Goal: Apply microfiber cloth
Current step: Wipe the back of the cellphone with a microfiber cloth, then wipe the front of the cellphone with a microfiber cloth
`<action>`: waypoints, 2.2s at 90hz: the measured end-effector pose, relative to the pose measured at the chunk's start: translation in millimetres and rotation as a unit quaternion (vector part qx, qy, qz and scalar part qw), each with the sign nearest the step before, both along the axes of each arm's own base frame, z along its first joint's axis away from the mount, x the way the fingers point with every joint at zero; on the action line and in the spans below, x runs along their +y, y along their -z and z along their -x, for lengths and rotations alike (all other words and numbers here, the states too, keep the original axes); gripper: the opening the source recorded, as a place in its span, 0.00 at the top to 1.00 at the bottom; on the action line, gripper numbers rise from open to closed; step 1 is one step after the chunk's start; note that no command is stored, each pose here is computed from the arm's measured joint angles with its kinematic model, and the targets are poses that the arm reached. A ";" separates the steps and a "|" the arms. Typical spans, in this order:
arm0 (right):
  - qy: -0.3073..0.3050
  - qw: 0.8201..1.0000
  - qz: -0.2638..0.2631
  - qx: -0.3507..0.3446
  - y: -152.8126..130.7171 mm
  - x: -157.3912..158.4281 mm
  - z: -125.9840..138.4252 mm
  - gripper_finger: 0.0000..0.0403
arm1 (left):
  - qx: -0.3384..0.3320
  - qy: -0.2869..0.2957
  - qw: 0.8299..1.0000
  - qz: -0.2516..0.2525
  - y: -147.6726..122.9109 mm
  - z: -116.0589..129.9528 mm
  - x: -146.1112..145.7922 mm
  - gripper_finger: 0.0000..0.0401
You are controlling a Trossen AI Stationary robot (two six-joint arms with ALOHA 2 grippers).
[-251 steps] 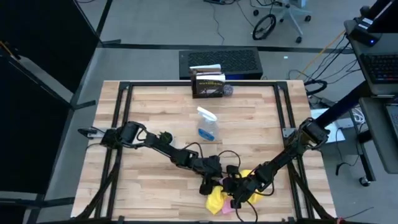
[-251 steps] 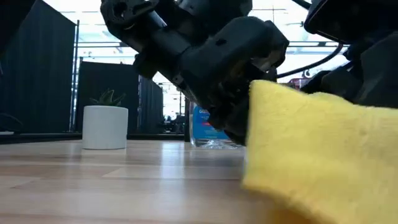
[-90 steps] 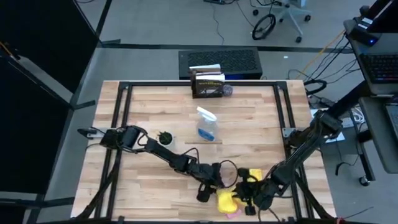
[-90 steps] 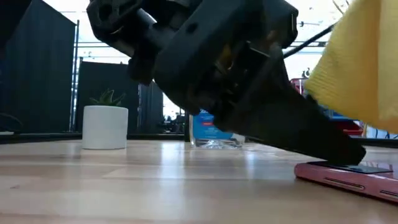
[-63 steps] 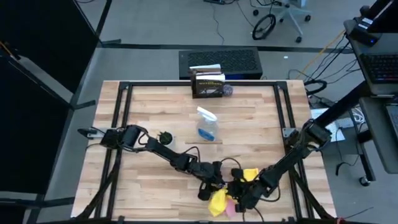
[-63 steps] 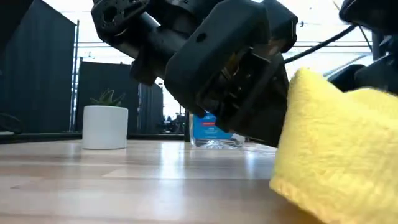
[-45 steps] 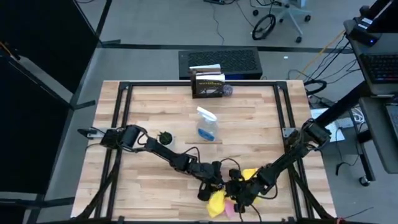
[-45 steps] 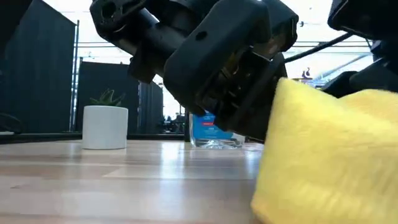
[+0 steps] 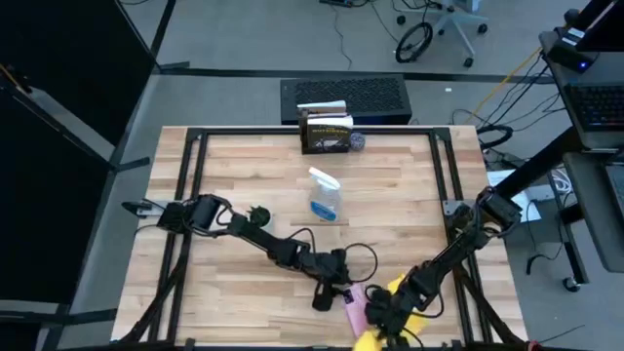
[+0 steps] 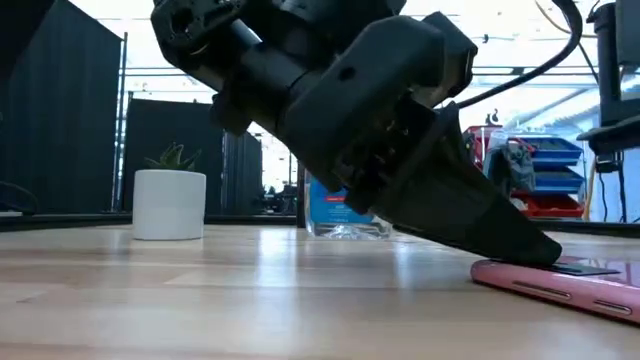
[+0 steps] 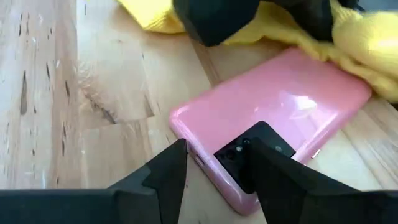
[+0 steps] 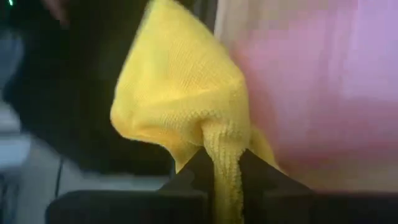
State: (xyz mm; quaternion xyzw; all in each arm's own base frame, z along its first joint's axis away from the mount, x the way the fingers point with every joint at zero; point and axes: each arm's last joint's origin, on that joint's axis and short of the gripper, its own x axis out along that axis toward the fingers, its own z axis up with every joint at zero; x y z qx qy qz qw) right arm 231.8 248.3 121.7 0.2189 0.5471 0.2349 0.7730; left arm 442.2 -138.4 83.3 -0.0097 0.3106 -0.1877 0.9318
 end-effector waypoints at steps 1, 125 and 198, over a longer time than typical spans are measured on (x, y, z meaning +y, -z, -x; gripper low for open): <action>0.000 1.000 0.000 0.001 -1.3 -0.5 0.6 0.96 | 0.000 0.000 1.000 0.000 0.0 0.0 0.0 0.62; 0.361 0.903 0.222 0.073 -72.2 -65.0 77.0 0.26 | 0.030 -0.023 0.997 -0.062 -96.0 48.1 -36.0 0.62; 0.414 0.905 0.066 0.077 -12.8 -33.6 6.5 0.27 | 0.029 -0.025 0.996 -0.086 -31.6 34.3 -50.8 0.62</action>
